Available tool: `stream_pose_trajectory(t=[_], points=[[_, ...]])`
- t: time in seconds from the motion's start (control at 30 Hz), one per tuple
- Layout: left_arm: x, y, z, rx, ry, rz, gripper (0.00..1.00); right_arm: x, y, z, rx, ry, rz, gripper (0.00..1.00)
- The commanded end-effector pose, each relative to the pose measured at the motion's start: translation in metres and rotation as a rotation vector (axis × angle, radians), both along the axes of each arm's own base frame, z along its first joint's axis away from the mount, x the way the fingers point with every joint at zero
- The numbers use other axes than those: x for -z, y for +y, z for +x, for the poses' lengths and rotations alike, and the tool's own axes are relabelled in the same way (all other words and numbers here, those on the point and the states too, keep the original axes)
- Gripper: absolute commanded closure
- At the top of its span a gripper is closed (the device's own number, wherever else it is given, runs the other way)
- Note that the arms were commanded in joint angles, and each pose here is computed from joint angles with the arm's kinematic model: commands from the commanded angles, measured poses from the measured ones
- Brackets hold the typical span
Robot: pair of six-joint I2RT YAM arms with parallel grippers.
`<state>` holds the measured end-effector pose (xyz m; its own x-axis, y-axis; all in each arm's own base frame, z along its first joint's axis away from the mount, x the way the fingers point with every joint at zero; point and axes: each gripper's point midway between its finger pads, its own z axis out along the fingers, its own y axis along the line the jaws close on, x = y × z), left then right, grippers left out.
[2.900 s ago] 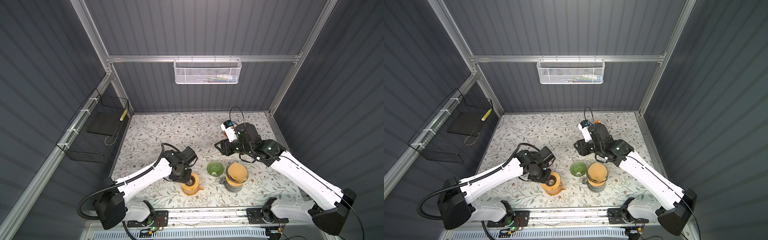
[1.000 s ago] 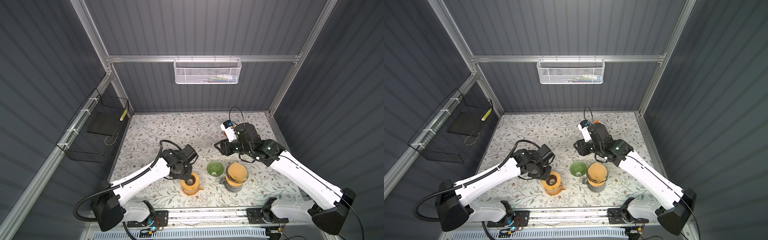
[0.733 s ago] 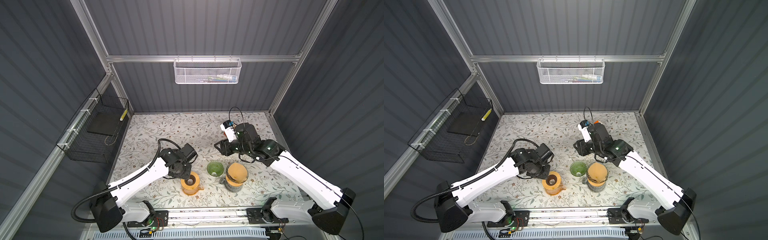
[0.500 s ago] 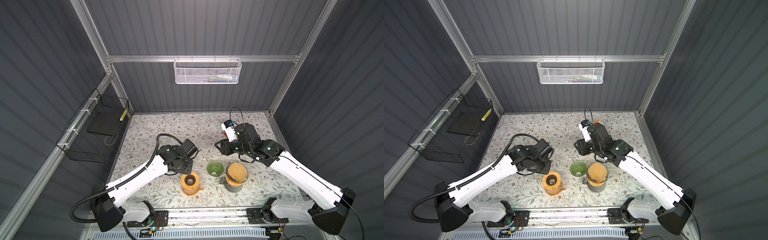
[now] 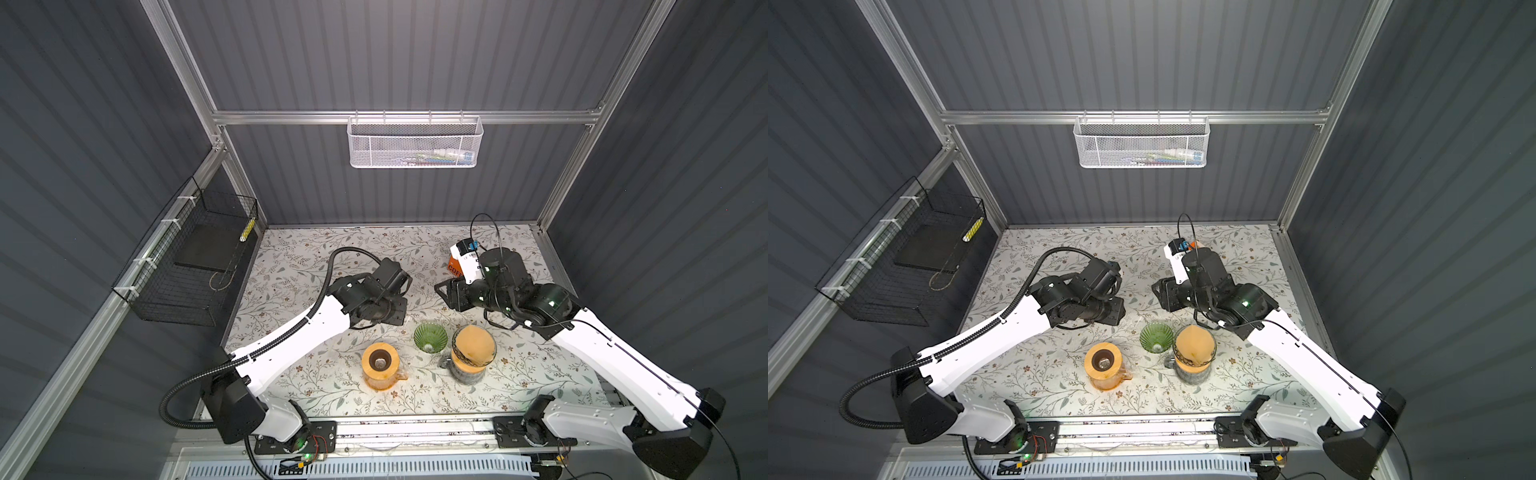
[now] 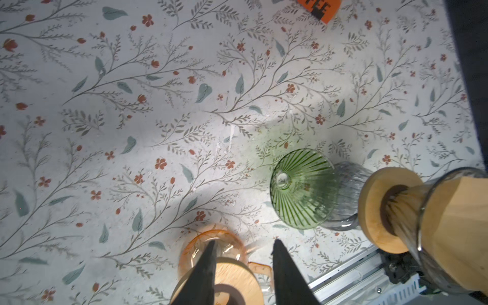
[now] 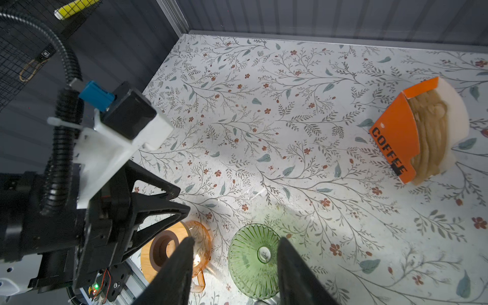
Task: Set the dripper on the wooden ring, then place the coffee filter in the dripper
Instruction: 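Open the left gripper and move it toward the green glass dripper, then lower the left gripper onto the green dripper's rim and grasp it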
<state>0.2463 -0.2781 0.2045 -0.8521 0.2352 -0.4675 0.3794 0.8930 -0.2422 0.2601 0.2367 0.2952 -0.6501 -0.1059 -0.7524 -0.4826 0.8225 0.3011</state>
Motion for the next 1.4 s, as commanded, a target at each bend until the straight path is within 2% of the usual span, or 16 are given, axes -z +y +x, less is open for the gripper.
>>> stream_pose_trajectory(t=[0.0, 0.13, 0.33, 0.6, 1.13, 1.17, 1.37], points=[[-0.006, -0.016, 0.009, 0.037, 0.024, -0.096, 0.62, -0.004, -0.007, -0.002, 0.011, 0.002, -0.027, 0.46], [0.0, -0.029, 0.018, 0.041, 0.083, -0.194, 0.56, -0.004, -0.016, 0.0, 0.03, 0.015, -0.036, 0.45], [0.016, -0.051, 0.015, 0.111, 0.177, -0.229, 0.45, -0.009, -0.029, 0.003, 0.05, 0.019, -0.028, 0.43], [0.056, -0.044, -0.001, 0.144, 0.304, -0.133, 0.49, -0.006, -0.04, 0.01, 0.061, 0.038, 0.005, 0.42], [0.095, -0.051, -0.007, 0.165, 0.367, -0.042, 0.58, 0.004, -0.043, 0.021, 0.051, 0.069, 0.016, 0.43], [0.086, -0.058, -0.001, 0.171, 0.345, -0.061, 0.59, 0.005, -0.043, 0.022, 0.052, 0.07, 0.014, 0.43], [0.091, -0.06, -0.003, 0.178, 0.35, -0.043, 0.61, 0.008, -0.045, 0.022, 0.055, 0.079, 0.02, 0.43]])
